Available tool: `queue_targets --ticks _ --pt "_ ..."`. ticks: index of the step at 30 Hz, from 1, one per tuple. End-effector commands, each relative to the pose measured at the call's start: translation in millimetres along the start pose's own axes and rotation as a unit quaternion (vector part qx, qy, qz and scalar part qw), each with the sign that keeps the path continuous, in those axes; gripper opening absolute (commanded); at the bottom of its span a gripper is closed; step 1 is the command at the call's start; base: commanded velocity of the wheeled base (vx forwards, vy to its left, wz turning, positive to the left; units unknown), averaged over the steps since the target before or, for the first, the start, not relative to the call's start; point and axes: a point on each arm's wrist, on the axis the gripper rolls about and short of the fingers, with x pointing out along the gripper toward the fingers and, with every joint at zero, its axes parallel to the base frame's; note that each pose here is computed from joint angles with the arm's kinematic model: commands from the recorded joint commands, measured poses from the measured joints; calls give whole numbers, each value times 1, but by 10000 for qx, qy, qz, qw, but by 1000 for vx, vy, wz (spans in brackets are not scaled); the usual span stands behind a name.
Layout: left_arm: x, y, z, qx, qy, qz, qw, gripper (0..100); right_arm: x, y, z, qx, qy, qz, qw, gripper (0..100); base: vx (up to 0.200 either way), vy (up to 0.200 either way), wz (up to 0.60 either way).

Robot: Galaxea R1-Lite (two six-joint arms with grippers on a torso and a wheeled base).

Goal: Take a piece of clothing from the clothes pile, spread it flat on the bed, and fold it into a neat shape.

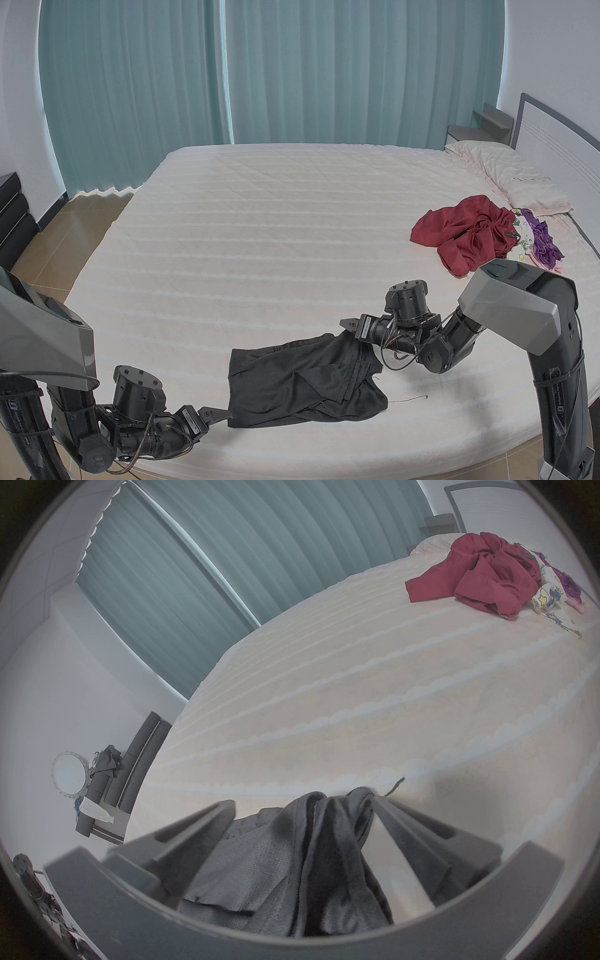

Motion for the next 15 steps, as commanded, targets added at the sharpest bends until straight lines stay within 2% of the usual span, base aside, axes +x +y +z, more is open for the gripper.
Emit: queue_targets --ticks 1,4,8,10,11,12,15 --pt "-2 2 -2 -9 41 59 10000 100 -8 -1 9 36 -106 -1 9999 100 0 0 0" --pt "-2 3 -2 -14 36 61 10000 100 -37 4 14 34 -154 39 9999 100 0 0 0" --pt "-2 3 -2 1 36 61 10000 100 -61 12 0 -110 -23 124 9999 100 0 0 0" --pt "-1 2 -2 -13 33 54 10000 100 -74 20 -20 -250 109 242 9993 100 0 0 0" --pt "-1 2 -2 -13 33 54 10000 100 -74 20 -22 -259 123 248 9993 100 0 0 0" --pt "-1 2 -2 -13 33 54 10000 100 -83 27 -38 -359 199 418 9983 100 0 0 0" --pt "-1 2 -2 -13 33 54 10000 100 -92 33 -55 -492 377 522 9967 100 0 0 0"
